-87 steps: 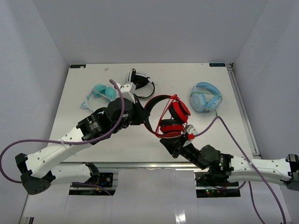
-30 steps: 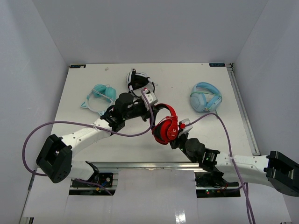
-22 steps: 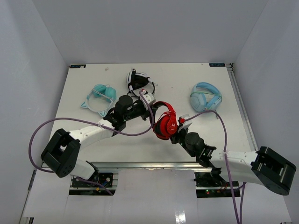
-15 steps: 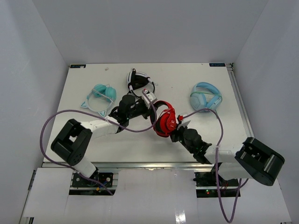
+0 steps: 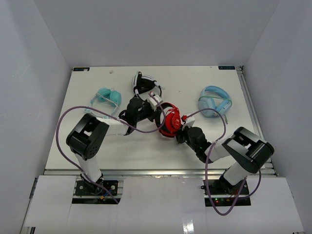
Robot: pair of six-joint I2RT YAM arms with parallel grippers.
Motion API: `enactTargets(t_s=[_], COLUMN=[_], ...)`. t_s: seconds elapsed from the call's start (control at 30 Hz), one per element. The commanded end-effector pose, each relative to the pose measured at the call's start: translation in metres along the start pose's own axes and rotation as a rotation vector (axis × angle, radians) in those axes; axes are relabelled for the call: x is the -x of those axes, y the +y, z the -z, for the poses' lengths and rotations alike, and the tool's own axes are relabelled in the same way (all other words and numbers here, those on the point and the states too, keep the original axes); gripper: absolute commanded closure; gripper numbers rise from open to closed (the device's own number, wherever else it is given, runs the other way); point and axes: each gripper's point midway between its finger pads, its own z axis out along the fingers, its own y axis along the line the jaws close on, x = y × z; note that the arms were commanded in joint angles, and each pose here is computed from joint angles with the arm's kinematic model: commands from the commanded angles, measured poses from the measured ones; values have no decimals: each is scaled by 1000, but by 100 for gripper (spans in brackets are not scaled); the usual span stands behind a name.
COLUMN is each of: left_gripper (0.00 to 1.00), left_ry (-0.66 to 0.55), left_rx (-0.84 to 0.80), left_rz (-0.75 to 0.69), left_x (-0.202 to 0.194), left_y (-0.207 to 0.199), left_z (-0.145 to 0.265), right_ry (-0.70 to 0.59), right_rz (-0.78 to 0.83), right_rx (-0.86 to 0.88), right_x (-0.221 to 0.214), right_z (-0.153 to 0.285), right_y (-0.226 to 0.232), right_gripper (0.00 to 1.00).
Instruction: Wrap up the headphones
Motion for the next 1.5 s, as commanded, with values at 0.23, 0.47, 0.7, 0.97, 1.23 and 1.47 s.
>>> enactTargets(t_s=[0.23, 0.47, 0.7, 0.97, 1.23, 1.47], left_gripper=[100, 100, 100, 100, 91, 78], left_ry=[210, 252, 289, 344, 393, 413], left_rx=[127, 147, 168, 157, 98, 66], left_rz=[-109, -84, -70, -69, -74, -46], left_x=[-73, -71, -72, -66, -59, -63], left_y=[25, 31, 35, 35, 22, 14], left_z=[1, -2, 0, 0, -5, -8], right_ry=[-327, -314, -295, -302, -333, -343], right_rz=[-73, -117, -124, -224, -271, -268], right_rx=[67, 48, 27, -159, -256, -258], right_x=[94, 78, 68, 66, 80, 86], right_z=[-19, -5, -1, 13, 38, 56], right_y=[19, 10, 5, -30, -50, -52], right_gripper=[73, 59, 54, 53, 49, 48])
